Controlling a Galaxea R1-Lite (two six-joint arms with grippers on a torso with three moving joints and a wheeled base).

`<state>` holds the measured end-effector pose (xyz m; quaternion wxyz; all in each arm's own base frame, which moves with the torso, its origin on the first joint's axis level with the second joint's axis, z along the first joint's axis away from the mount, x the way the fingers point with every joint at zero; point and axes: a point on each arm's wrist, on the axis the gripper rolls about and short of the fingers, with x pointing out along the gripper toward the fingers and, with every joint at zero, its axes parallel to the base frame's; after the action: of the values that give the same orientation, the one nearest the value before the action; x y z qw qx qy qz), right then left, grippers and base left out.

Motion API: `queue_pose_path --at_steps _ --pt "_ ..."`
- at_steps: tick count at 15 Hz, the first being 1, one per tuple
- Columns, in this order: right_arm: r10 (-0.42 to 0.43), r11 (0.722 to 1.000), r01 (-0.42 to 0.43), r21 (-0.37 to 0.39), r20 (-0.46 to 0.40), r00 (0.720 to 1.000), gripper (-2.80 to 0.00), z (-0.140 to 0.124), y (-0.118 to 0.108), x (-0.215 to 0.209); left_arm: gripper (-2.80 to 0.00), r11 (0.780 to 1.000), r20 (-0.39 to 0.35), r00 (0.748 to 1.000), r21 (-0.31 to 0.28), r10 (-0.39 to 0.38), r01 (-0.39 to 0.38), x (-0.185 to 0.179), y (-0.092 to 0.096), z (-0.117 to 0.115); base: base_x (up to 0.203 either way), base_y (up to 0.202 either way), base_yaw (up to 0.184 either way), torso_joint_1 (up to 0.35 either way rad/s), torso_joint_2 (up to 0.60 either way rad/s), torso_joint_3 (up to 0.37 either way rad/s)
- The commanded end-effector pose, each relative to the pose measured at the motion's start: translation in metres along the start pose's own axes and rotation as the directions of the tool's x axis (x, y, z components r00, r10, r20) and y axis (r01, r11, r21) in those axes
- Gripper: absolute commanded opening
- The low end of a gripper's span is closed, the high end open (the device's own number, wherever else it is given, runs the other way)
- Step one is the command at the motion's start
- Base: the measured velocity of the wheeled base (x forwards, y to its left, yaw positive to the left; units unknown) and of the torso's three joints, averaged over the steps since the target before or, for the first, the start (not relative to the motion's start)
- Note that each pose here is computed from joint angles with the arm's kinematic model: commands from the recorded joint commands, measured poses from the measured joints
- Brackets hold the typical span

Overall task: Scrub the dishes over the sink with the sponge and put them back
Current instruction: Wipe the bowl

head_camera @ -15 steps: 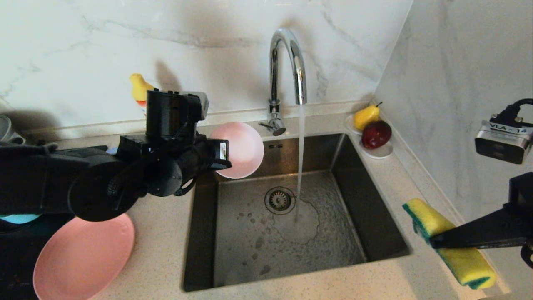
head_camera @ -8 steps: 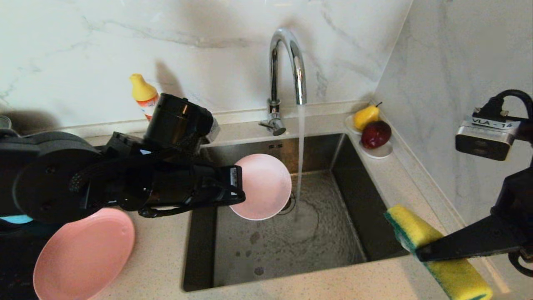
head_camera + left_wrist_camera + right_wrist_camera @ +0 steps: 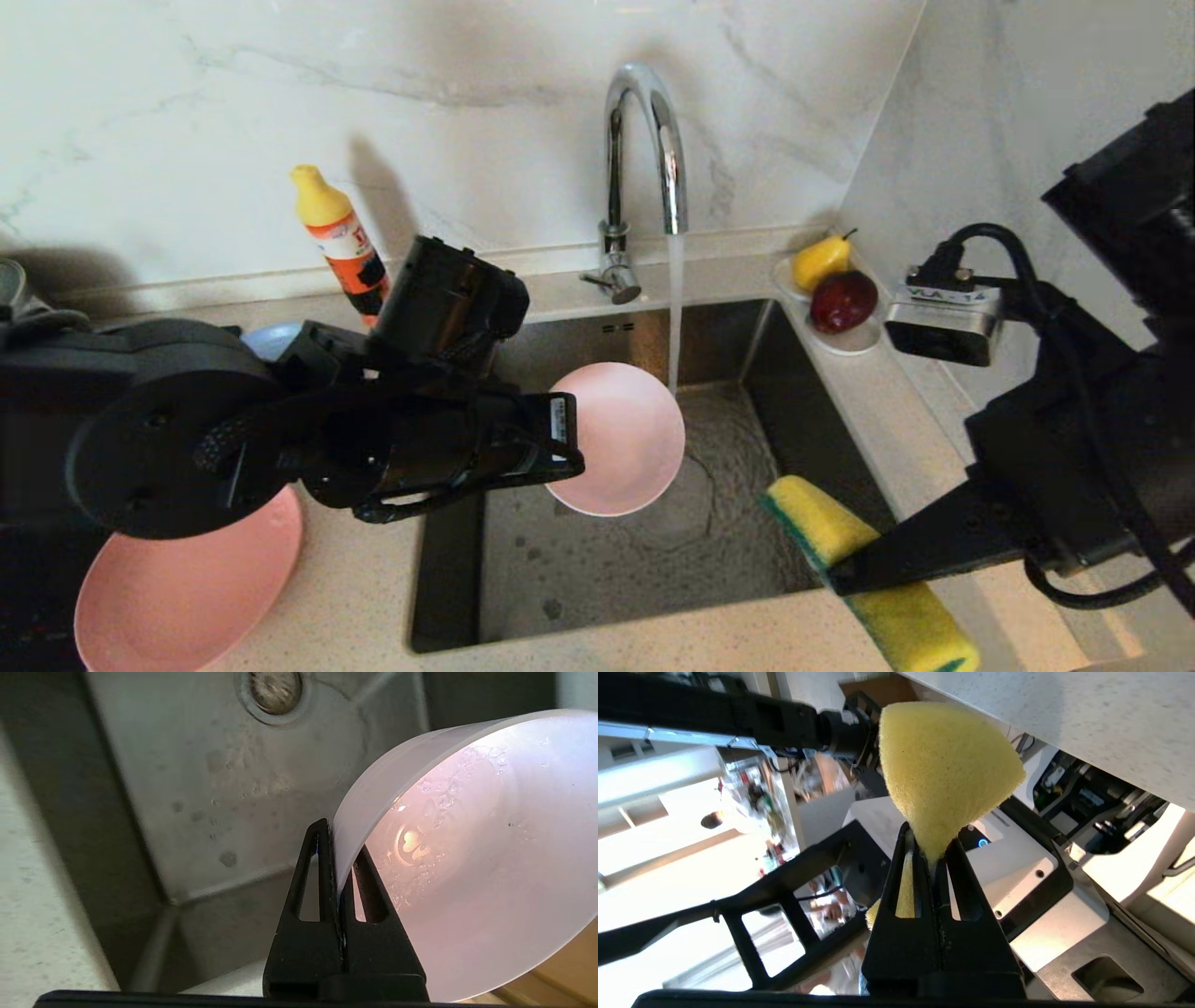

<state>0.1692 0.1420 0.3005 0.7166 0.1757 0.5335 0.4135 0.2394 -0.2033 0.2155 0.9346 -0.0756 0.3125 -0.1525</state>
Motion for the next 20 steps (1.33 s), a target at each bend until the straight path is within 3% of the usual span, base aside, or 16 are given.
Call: queue_pose_path --at_steps 1,11,17,20 --pt "-0.017 1.0 0.016 -0.003 -0.065 0.998 -2.8 0.014 0.004 0.027 -2.8 1.0 0.027 1.0 0.0 0.012 -0.012 0.006 -0.005 -0.001 0.0 0.0 0.0 0.0 0.0 0.0" --pt "-0.08 0.996 0.085 0.041 -0.103 0.991 -2.8 0.039 -0.002 0.067 -2.8 0.997 0.237 0.968 -0.01 0.08 -0.08 0.025 -0.04 -0.012 0.0 0.0 0.0 0.0 0.0 0.0" --pt "-0.071 0.991 0.077 0.107 -0.058 0.996 -2.8 0.06 0.0 0.073 -2.8 0.997 0.339 0.939 0.031 0.054 -0.069 0.023 -0.046 -0.021 0.0 0.0 0.0 0.0 0.0 0.0" --pt "-0.077 0.987 0.08 0.136 -0.027 0.997 -2.8 0.075 -0.006 0.072 -2.8 0.997 0.349 0.936 0.033 0.049 -0.065 0.022 -0.043 -0.024 0.0 0.0 0.0 0.0 0.0 0.0"
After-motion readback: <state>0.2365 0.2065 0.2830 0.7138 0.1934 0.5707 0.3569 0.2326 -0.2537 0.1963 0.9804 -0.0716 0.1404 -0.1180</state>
